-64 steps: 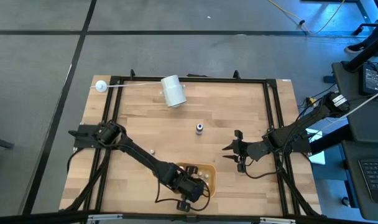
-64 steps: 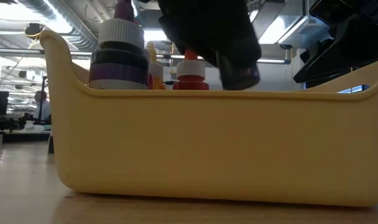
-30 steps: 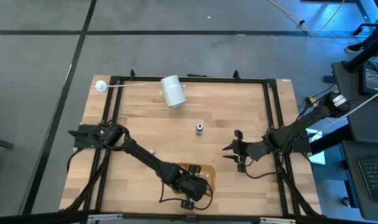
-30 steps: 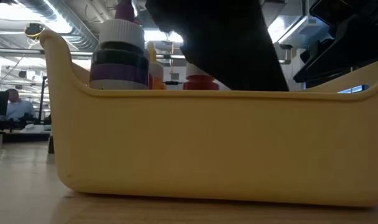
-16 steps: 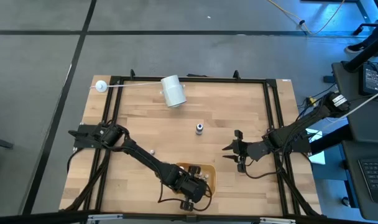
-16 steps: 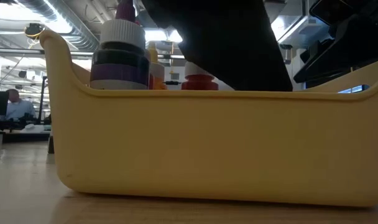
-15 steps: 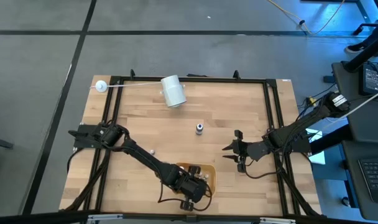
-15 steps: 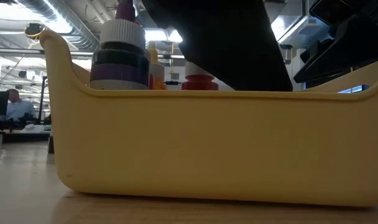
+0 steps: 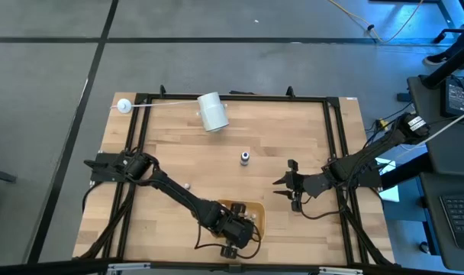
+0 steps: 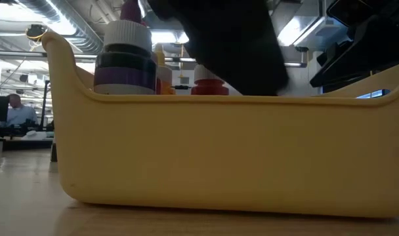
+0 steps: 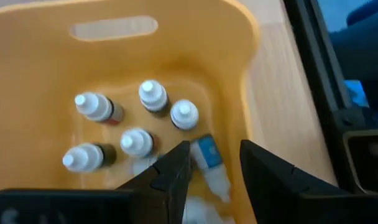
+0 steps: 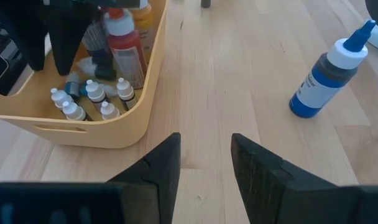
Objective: Pick & Place food coloring
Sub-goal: Put the big blue food coloring bottle into the yellow bin
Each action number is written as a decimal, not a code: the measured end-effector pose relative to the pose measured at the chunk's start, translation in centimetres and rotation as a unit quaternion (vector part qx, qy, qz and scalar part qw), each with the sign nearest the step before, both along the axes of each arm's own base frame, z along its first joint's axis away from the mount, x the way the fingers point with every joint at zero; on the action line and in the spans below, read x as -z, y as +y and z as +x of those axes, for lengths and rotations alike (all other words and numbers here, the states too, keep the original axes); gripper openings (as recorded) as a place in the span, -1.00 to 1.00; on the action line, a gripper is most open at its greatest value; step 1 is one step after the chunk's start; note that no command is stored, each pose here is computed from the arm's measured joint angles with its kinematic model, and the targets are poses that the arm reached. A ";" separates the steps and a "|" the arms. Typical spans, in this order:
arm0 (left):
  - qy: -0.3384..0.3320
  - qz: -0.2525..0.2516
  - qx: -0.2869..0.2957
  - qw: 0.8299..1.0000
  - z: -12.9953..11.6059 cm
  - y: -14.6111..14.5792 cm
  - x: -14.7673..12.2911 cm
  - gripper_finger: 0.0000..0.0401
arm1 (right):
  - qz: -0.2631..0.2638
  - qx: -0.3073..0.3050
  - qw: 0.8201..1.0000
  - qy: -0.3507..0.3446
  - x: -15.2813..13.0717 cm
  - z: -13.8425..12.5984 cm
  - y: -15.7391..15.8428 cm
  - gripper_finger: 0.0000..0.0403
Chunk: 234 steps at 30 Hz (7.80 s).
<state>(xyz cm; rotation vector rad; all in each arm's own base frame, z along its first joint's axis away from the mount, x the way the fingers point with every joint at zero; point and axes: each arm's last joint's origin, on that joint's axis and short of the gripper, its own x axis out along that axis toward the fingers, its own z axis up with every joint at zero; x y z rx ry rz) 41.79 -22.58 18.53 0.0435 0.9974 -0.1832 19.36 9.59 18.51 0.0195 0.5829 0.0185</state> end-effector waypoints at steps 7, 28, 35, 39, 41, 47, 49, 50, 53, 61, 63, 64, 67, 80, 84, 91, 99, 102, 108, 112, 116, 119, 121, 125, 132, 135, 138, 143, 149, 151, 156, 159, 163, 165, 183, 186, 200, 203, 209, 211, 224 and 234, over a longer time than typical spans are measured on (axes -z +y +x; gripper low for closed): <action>-0.035 0.014 0.019 0.999 -1.6 1.7 -6.5 -0.32 | 0.003 0.000 1.000 -0.005 -0.1 0.1 0.0 -0.28; -0.406 -0.075 0.040 0.910 -16.8 12.4 -7.3 -0.34 | 0.012 0.000 0.996 -0.086 -1.6 1.3 -0.5 -0.25; -0.490 -0.037 -0.021 0.871 -22.6 15.4 -4.9 -0.34 | -0.075 -0.063 0.991 -0.096 -1.7 1.3 -0.3 0.04; -0.493 -0.022 -0.068 0.867 -24.6 16.5 -3.6 -0.35 | -0.057 -0.061 0.992 -0.092 -1.7 1.3 -0.3 0.16; -0.495 -0.014 -0.077 0.865 -25.1 16.8 -3.3 -0.35 | -0.050 -0.071 0.992 -0.091 -1.7 1.3 -0.2 0.20; -0.508 -0.013 -0.085 0.857 -25.9 17.1 -3.3 -0.35 | -0.026 -0.067 0.991 -0.113 -2.1 1.4 -0.1 0.23; -0.507 -0.013 -0.084 0.858 -25.9 17.1 -3.3 -0.36 | -0.021 -0.042 0.993 -0.112 -2.1 1.5 -0.3 0.23; -0.506 -0.013 -0.084 0.858 -25.9 17.1 -3.3 -0.35 | -0.021 -0.023 0.993 -0.112 -2.1 1.5 -0.5 0.23; -0.501 -0.010 -0.083 0.862 -25.8 17.1 -3.2 -0.34 | -0.028 0.018 0.992 -0.120 -2.3 2.0 -1.5 0.23; -0.497 -0.011 -0.151 0.854 -25.8 17.5 -3.1 -0.34 | -0.001 0.061 0.997 -0.043 -2.3 5.9 -6.2 0.15; -0.494 0.012 -0.168 0.853 -25.9 17.6 -3.1 -0.34 | 0.005 0.063 0.998 -0.022 -2.1 6.9 -7.2 0.14; -0.493 0.022 -0.170 0.853 -25.9 17.6 -3.0 -0.34 | 0.000 0.066 0.998 -0.009 -1.9 7.3 -7.7 0.13; -0.491 0.025 -0.168 0.854 -25.9 17.6 -3.0 -0.33 | -0.016 0.077 0.997 0.004 -1.9 8.4 -8.7 0.12; -0.503 -0.005 -0.314 0.805 -26.2 18.4 -3.4 -0.35 | -0.028 0.091 0.995 0.019 -1.5 9.2 -10.0 0.12; -0.499 0.015 -0.314 0.808 -26.2 18.4 -3.3 -0.35 | -0.028 0.092 0.995 0.023 -1.4 9.2 -10.0 0.12; -0.497 0.017 -0.311 0.810 -26.2 18.4 -3.3 -0.36 | -0.026 0.088 0.995 0.024 -1.4 9.2 -9.9 0.12; -0.497 0.017 -0.311 0.810 -26.2 18.4 -3.3 -0.33 | -0.054 0.085 0.995 0.026 -1.4 9.2 -10.0 0.12; -0.497 0.017 -0.311 0.810 -26.2 18.4 -3.3 -0.33 | -0.057 0.083 0.995 0.026 -1.4 9.2 -10.0 0.12; -0.497 0.017 -0.311 0.810 -26.2 18.4 -3.3 -0.34 | -0.054 0.086 0.995 0.026 -1.4 9.2 -10.0 0.12; -0.497 0.017 -0.311 0.810 -26.2 18.4 -3.3 -0.33 | -0.065 0.066 0.995 0.031 -1.3 9.1 -9.9 0.12; -0.497 0.017 -0.311 0.810 -26.2 18.4 -3.3 -0.34 | -0.075 0.063 0.995 0.032 -1.3 9.1 -10.0 0.12; -0.497 0.017 -0.311 0.810 -26.2 18.4 -3.3 -0.35 | -0.085 0.060 0.994 0.031 -1.4 9.2 -10.2 0.12; -0.497 0.017 -0.311 0.810 -26.2 18.4 -3.3 -0.35 | -0.085 0.061 0.994 0.028 -1.3 9.3 -10.3 0.12; -0.497 0.017 -0.311 0.810 -26.2 18.4 -3.3 -0.35 | -0.083 0.060 0.994 0.030 -0.4 9.9 -10.6 0.12; -0.497 0.017 -0.311 0.810 -26.2 18.4 -3.3 -0.35 | -0.084 0.048 0.994 0.044 1.9 11.1 -10.7 0.12; -0.497 0.017 -0.311 0.810 -26.2 18.4 -3.3 -0.34 | -0.083 0.053 0.994 0.042 2.3 11.4 -10.9 0.12; -0.497 0.017 -0.311 0.810 -26.2 18.4 -3.3 -0.33 | -0.085 0.051 0.995 0.024 2.1 11.6 -10.9 0.12; -0.497 0.017 -0.311 0.810 -26.2 18.4 -3.3 -0.34 | -0.073 0.048 0.996 0.013 1.9 11.7 -11.3 0.11; -0.497 0.017 -0.311 0.810 -26.2 18.4 -3.3 -0.35 | -0.050 0.045 0.997 0.021 2.4 11.8 -12.0 -0.16; -0.497 0.017 -0.311 0.810 -26.2 18.4 -3.3 -0.36 | -0.050 0.045 0.997 0.023 2.5 11.8 -12.1 -0.30; -0.497 0.017 -0.311 0.810 -26.2 18.4 -3.3 -0.34 | -0.056 0.040 0.997 0.021 2.6 11.9 -12.1 -0.40; -0.497 0.017 -0.311 0.810 -26.2 18.4 -3.3 -0.33 | -0.061 0.036 0.997 0.016 2.1 11.7 -11.7 -0.40; -0.497 0.017 -0.311 0.810 -26.2 18.4 -3.3 -0.33 | -0.053 0.026 0.998 -0.013 -1.2 11.6 -10.3 -0.40; -0.497 0.017 -0.311 0.810 -26.2 18.4 -3.3 -0.34 | -0.050 0.006 0.998 -0.024 -3.1 11.4 -8.9 -0.40; -0.495 0.019 -0.310 0.812 -26.2 18.4 -3.2 -0.35 | -0.014 -0.084 0.994 -0.061 -6.9 8.8 5.8 -0.40; -0.495 0.019 -0.310 0.812 -26.2 18.4 -3.2 -0.35 | -0.026 -0.107 0.991 -0.082 -6.1 9.4 7.2 -0.40; -0.484 0.030 -0.307 0.819 -26.1 18.4 -2.9 -0.33 | -0.050 -0.126 0.987 -0.081 -0.5 12.1 9.5 -0.40; -0.480 0.035 -0.307 0.821 -26.1 18.4 -2.8 -0.34 | -0.054 -0.125 0.988 -0.076 0.2 12.4 9.5 -0.40; -0.478 0.040 -0.306 0.823 -26.1 18.4 -2.8 -0.33 | -0.063 -0.121 0.989 -0.056 1.6 12.9 9.2 -0.40; -0.477 0.049 -0.301 0.825 -26.1 18.4 -2.8 -0.33 | -0.071 -0.124 0.988 -0.052 1.9 12.9 9.2 -0.40; -0.471 0.061 -0.296 0.829 -26.1 18.4 -2.6 -0.35 | -0.057 -0.131 0.989 -0.032 2.4 13.2 8.6 -0.40; -0.470 0.061 -0.295 0.830 -26.1 18.4 -2.6 -0.34 | -0.032 -0.113 0.993 -0.022 3.4 14.1 7.7 0.05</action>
